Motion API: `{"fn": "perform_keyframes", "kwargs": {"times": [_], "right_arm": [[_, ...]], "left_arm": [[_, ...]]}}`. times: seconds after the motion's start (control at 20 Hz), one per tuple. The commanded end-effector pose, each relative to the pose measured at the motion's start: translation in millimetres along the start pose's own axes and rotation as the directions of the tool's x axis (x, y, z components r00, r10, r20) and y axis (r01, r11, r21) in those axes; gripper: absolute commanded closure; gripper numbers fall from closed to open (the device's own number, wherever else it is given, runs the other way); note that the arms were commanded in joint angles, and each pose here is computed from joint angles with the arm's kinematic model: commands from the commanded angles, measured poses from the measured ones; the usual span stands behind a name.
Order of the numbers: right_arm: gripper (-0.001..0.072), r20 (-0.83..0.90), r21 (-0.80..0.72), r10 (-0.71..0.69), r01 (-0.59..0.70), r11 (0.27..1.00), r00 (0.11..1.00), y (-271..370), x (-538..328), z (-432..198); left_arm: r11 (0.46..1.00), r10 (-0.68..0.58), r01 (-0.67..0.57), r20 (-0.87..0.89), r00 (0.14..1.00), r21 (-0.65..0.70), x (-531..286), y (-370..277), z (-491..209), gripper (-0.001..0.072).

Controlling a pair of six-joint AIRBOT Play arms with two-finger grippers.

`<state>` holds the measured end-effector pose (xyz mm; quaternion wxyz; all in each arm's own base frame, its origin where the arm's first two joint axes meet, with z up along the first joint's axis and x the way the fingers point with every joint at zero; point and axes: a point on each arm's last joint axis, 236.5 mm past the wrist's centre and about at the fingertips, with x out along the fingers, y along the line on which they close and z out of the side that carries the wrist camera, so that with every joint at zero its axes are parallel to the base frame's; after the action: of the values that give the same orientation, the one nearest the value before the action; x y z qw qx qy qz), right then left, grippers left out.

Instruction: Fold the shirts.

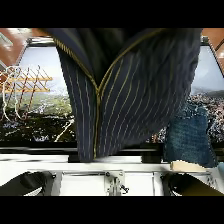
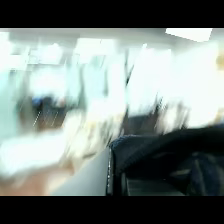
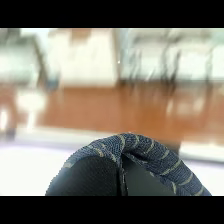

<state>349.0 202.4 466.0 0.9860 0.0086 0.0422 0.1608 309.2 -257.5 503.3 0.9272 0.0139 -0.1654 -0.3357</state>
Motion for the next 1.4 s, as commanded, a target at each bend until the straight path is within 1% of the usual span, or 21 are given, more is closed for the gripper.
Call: {"fn": "perform_keyframes", "kwargs": {"times": [0.0, 0.05, 0.1, 0.2, 0.25, 0.3, 0.4, 0.5, 0.55, 0.6, 0.65, 0.7, 0.8, 0.85, 0.95, 1.1, 1.25, 1.35], "right_arm": [[0.0595, -0.391, -0.112, 0.100, -0.156, 0.981, 0.915, 44, 25, -108], [0.0596, -0.493, -0.134, 0.072, -0.157, 0.978, 0.867, 46, 32, -141], [0.0596, -0.562, -0.147, 0.056, -0.166, 0.975, 0.825, 50, 39, -168], [0.0596, -0.656, -0.169, 0.031, -0.187, 0.968, 0.754, 59, 55, -218], [0.0596, -0.698, -0.172, 0.013, -0.185, 0.968, 0.716, 60, 61, -244], [0.0595, -0.733, -0.172, -0.006, -0.176, 0.969, 0.680, 60, 62, -266], [0.0596, -0.790, -0.172, -0.046, -0.150, 0.973, 0.611, 54, 57, -305], [0.0595, -0.833, -0.164, -0.062, -0.139, 0.977, 0.550, 52, 49, -334], [0.0595, -0.850, -0.139, -0.043, -0.145, 0.980, 0.525, 58, 45, -344], [0.0595, -0.859, -0.104, -0.006, -0.164, 0.981, 0.512, 68, 41, -346], [0.0595, -0.853, -0.079, 0.029, -0.183, 0.980, 0.521, 79, 39, -341], [0.0595, -0.836, -0.072, 0.048, -0.195, 0.978, 0.546, 86, 39, -330], [0.0595, -0.782, -0.062, 0.081, -0.207, 0.976, 0.617, 96, 42, -292], [0.0595, -0.749, -0.040, 0.112, -0.213, 0.976, 0.653, 101, 43, -270], [0.0595, -0.684, 0.034, 0.181, -0.217, 0.976, 0.707, 111, 41, -227], [0.0595, -0.614, 0.148, 0.292, -0.256, 0.955, 0.733, 128, 27, -183], [0.0595, -0.600, 0.174, 0.315, -0.265, 0.949, 0.736, 127, 15, -170], [0.0595, -0.611, 0.169, 0.302, -0.253, 0.953, 0.732, 124, 14, -173]], "left_arm": [[0.989, 0.142, -0.136, -0.547, 0.825, 0.052, -41, 56, -143, 0.0653], [0.979, 0.164, -0.203, -0.654, 0.739, 0.015, -60, 65, -181, 0.0653], [0.975, 0.147, -0.224, -0.717, 0.681, -0.013, -73, 60, -213, 0.0653], [0.966, 0.087, -0.248, -0.801, 0.592, -0.078, -93, 36, -273, 0.0653], [0.949, 0.062, -0.292, -0.834, 0.548, -0.121, -105, 25, -301, 0.0652], [0.925, 0.042, -0.342, -0.850, 0.525, -0.165, -115, 14, -324, 0.0652], [0.886, 0.016, -0.403, -0.855, 0.519, -0.228, -131, -3, -355, 0.0650], [0.886, -0.004, -0.406, -0.878, 0.479, -0.225, -149, -14, -374, 0.0649], [0.887, -0.008, -0.408, -0.888, 0.460, -0.219, -154, -15, -377, 0.0649], [0.887, -0.005, -0.407, -0.886, 0.464, -0.219, -154, -14, -375, 0.0647], [0.893, 0.003, -0.395, -0.873, 0.489, -0.218, -148, -11, -366, 0.0646], [0.901, 0.014, -0.375, -0.851, 0.525, -0.216, -139, -5, -351, 0.0624], [0.926, 0.046, -0.325, -0.798, 0.601, -0.192, -119, 9, -314, 0.0437], [0.935, 0.064, -0.308, -0.771, 0.633, -0.175, -110, 18, -295, 0.0410], [0.948, 0.113, -0.290, -0.708, 0.697, -0.134, -96, 39, -252, 0.0409], [0.952, 0.192, -0.298, -0.618, 0.762, -0.072, -86, 70, -196, 0.0408], [0.942, 0.275, -0.335, -0.558, 0.783, -0.004, -88, 101, -159, 0.0409], [0.925, 0.325, -0.379, -0.556, 0.765, 0.019, -96, 120, -151, 0.0408]]}}
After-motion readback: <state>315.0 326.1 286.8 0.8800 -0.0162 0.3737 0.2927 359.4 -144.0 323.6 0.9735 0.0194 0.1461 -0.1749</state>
